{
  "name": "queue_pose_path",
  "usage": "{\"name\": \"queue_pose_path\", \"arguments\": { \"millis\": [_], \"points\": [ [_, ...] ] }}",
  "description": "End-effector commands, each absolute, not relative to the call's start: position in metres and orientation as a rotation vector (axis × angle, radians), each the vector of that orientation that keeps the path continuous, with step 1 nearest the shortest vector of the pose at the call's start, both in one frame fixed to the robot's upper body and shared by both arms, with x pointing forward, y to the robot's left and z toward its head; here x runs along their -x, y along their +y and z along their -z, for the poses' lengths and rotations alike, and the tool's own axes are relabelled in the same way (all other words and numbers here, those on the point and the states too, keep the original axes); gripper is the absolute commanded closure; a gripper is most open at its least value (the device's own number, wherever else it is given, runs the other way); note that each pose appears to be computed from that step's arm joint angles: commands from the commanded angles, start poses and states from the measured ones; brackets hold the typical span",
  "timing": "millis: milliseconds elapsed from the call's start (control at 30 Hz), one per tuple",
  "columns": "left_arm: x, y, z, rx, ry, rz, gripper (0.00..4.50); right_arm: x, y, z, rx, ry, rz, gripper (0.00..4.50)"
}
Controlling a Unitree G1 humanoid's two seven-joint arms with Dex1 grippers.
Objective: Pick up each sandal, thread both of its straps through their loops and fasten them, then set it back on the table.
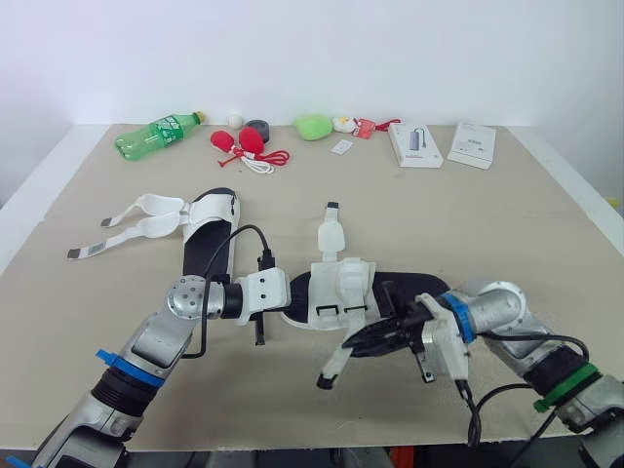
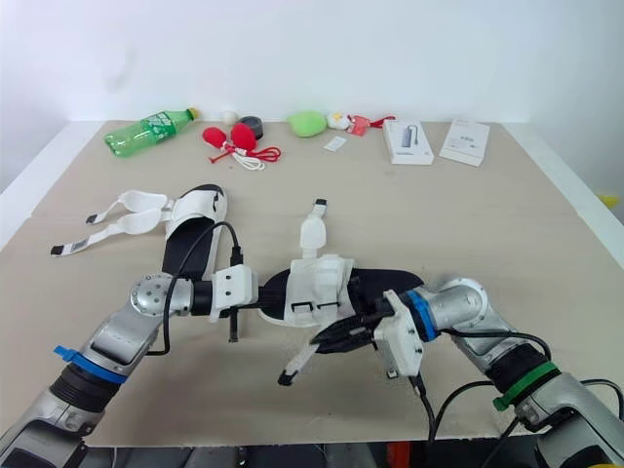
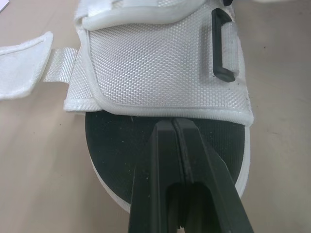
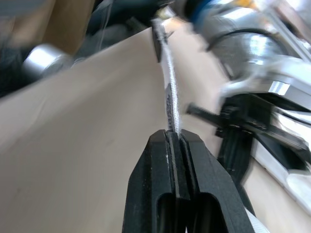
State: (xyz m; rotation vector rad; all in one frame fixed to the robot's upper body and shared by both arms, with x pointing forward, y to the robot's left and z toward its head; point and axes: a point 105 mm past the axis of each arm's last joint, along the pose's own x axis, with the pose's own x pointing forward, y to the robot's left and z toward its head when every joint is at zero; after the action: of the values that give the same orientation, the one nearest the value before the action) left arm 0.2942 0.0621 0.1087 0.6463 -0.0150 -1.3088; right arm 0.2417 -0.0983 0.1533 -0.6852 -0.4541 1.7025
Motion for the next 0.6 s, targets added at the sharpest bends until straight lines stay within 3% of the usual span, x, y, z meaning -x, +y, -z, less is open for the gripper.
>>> {"name": "queue_pose_path", "arguments": {
  "millis": [33,267,600],
  "points": [
    [-0.290,0.059,-0.099,-0.652,0.020,1.342,4.50,-0.261,-0.096,-0.184,0.422,-0.355,-1.569,4.41],
    [-0.290,0.059,-0.099,-0.652,0.019,1.347,4.50,-0.290,-0.100,-0.188,0.152,-0.132,-1.384,4.41],
    [-0.289,0.058,-0.099,-0.647,0.020,1.349,4.50,-0.320,-0.112,-0.191,0.015,-0.044,-1.174,4.41]
  ]
}}
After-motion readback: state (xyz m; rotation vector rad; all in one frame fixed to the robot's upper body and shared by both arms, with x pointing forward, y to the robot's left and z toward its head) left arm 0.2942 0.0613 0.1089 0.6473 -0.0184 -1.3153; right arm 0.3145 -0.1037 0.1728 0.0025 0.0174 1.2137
